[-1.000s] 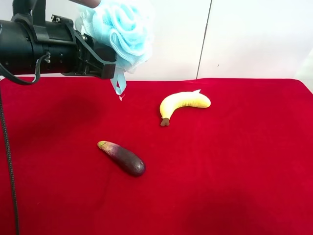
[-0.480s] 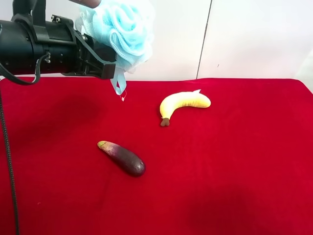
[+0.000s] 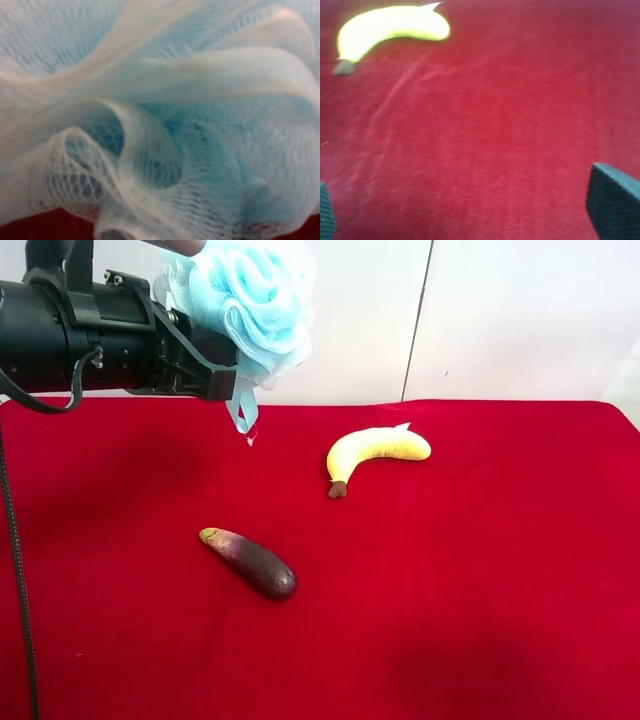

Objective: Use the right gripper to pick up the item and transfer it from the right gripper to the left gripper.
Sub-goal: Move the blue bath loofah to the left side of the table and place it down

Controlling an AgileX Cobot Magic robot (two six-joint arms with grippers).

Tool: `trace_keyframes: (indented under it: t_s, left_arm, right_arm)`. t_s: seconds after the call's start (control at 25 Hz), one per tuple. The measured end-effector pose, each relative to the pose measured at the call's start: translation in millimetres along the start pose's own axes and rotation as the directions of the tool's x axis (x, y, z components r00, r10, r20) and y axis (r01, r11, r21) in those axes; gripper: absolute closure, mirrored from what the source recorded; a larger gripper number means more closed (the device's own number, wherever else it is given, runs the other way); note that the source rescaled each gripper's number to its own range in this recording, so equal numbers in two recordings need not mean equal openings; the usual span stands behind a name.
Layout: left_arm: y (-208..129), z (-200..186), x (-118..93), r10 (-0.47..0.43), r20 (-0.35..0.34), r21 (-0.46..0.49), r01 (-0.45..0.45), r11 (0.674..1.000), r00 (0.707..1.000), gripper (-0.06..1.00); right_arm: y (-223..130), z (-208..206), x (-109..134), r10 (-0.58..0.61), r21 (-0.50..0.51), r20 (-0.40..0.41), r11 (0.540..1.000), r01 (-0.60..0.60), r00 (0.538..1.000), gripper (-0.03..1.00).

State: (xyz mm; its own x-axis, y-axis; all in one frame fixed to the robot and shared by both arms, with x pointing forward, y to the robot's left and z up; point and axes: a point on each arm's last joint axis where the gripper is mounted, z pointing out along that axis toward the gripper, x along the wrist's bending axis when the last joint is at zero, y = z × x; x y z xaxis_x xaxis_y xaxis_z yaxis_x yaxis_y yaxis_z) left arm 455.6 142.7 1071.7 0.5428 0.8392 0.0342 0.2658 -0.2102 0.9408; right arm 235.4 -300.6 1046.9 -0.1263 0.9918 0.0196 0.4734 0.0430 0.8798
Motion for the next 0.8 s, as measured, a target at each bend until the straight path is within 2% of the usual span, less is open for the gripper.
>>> trace_keyframes:
  t_s: [0.16,0.36,0.8]
  left_arm:
    - [0.0,0.0,0.0,0.000,0.000,0.000,0.000,1.000,1.000,0.94]
    - [-0.1,0.0,-0.2,0.000,0.002,0.001,0.000,1.000,1.000,0.94]
    - [-2.7,-0.1,-4.3,0.015,0.065,0.028,-0.017,0.999,0.998,0.94]
  right_arm:
    - [0.0,0.0,0.2,0.032,-0.002,0.059,0.999,-0.032,0.998,-0.03]
    - [0.0,0.0,0.2,0.034,-0.003,0.063,0.999,-0.034,0.997,-0.03]
    - [0.0,0.0,0.2,0.034,-0.003,0.063,0.999,-0.034,0.997,-0.03]
